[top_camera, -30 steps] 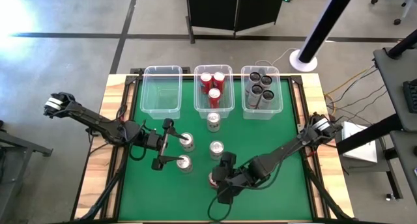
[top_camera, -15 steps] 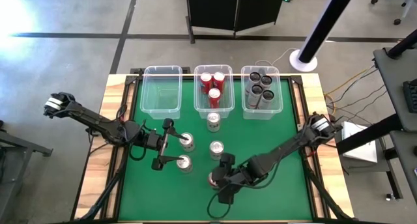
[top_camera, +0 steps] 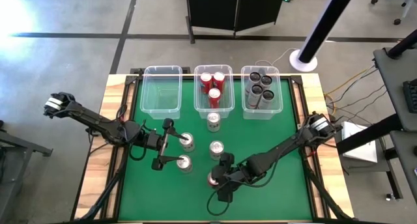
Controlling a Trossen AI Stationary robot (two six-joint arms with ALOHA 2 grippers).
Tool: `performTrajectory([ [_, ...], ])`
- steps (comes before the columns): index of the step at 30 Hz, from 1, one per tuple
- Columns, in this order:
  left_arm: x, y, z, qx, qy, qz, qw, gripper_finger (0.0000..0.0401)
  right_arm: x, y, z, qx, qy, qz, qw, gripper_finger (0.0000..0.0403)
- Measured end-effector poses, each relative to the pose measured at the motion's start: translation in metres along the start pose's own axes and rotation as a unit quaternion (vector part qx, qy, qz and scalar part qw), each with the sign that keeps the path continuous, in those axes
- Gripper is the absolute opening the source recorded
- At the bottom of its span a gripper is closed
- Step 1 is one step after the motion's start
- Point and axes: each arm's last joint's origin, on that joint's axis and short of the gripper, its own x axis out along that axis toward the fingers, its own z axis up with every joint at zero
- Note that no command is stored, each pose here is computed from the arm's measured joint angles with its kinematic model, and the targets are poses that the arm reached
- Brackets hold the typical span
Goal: Sort soda cans
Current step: Put the orange soda can into the top center transparent bin aligned with the other orange soda cans
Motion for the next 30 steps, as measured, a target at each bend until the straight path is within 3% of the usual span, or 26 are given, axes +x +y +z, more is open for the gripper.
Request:
performTrajectory([
  [7, 0.0, 0.0, 0.0, 0.0, 0.0, 0.003, 1.0, 0.0316, 0.001, -0.003, 0.002, 0.003, -0.003, -0.005, 1.0, 0.0294],
  [12, 0.0, 0.001, 0.001, 0.0, -0.002, 0.01, 1.0, 0.0316, -0.008, 0.001, 0.013, -0.01, -0.003, 0.025, 1.0, 0.029],
  [18, 0.0, 0.001, 0.0, 0.0, 0.0, 0.01, 1.0, 0.0316, -0.059, 0.009, 0.056, -0.058, -0.082, 0.051, 0.994, 0.029],
  [25, -0.003, 0.001, 0.002, -0.011, 0.003, 0.008, 1.0, 0.0316, -0.101, -0.015, 0.086, -0.077, -0.129, -0.06, 0.987, 0.029],
  [30, -0.005, 0.001, 0.004, -0.016, 0.001, 0.007, 1.0, 0.0316, -0.116, -0.062, 0.099, -0.003, -0.14, -0.182, 0.973, 0.029],
])
